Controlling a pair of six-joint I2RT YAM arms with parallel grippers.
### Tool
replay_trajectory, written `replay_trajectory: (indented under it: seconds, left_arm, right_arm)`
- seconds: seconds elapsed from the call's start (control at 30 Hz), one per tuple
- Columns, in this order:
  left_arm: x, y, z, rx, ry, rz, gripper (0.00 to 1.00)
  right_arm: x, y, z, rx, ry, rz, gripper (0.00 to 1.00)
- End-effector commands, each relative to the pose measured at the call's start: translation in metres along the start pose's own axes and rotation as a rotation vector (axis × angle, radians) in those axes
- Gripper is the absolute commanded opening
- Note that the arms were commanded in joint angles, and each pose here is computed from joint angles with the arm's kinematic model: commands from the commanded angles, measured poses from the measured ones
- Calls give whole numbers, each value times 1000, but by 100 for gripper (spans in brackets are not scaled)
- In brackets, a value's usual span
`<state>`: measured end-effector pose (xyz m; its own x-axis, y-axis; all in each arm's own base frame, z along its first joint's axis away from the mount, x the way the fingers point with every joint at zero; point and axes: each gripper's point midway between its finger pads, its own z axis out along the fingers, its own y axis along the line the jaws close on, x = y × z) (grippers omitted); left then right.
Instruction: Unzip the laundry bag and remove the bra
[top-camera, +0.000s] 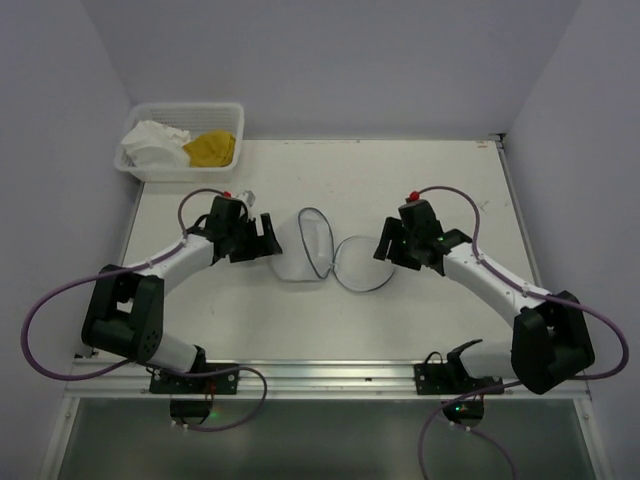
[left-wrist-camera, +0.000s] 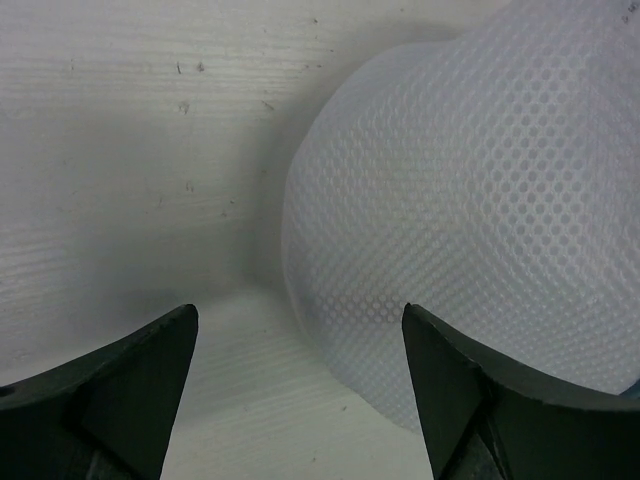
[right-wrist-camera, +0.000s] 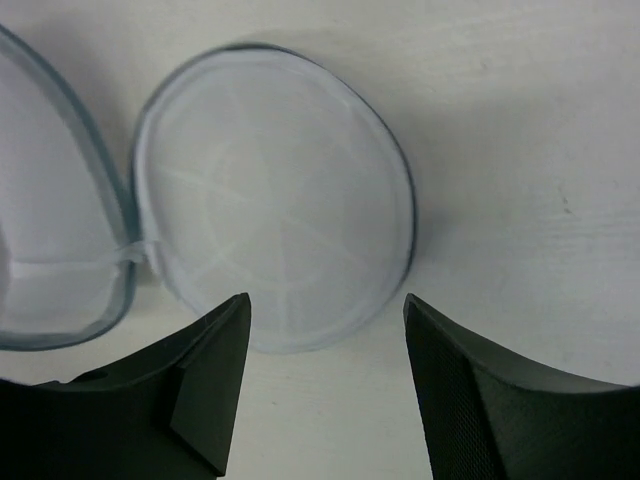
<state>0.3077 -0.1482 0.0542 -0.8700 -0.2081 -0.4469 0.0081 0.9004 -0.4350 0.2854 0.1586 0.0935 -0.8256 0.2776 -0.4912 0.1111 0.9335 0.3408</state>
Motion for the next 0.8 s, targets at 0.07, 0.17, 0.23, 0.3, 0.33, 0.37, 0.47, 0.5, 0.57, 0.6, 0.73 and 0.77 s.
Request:
replay_trajectory:
  seconds: [0.07,0.17,0.23,0.3,0.33,0.37,0.47,0.5,0.57,0.6,0.73,0.77]
  left_arm:
    - [-8,-5,6,46,-64,-10,83]
    - [2,2,14,31,-37,-16,77]
    - [6,3,16,33,-28,-18,72]
    - [11,4,20,35,-7,-24,69]
    - [12,5,20,35,-4,-26,63]
    - [13,5,22,32,-1,-26,59]
    - [14,3,23,38,-5,-26,46]
    - [13,2,24,42,-6,-31,43]
    - [14,-2,25,52,0,-28,38]
    - [14,-3,26,54,2,-30,36]
    - [15,-6,27,59,6,-32,18]
    - [14,-7,27,62,3,-32,15]
  right_arm:
    - [24,-18,12,-3,6,256,64]
    - [29,-22,22,1,5,309,64]
    - [31,-24,29,-2,1,329,63]
    - [37,-28,36,2,2,357,61]
    - [38,-30,38,0,-2,365,60]
    - [47,-29,39,-17,26,378,59]
    - [50,-26,46,-52,23,399,51]
    - [53,-24,47,-66,38,401,49]
    - [55,-20,51,-84,53,407,42]
    - [56,-17,52,-98,61,409,40]
    - [53,-13,56,-126,60,402,25]
    - [50,-11,53,-136,50,383,16]
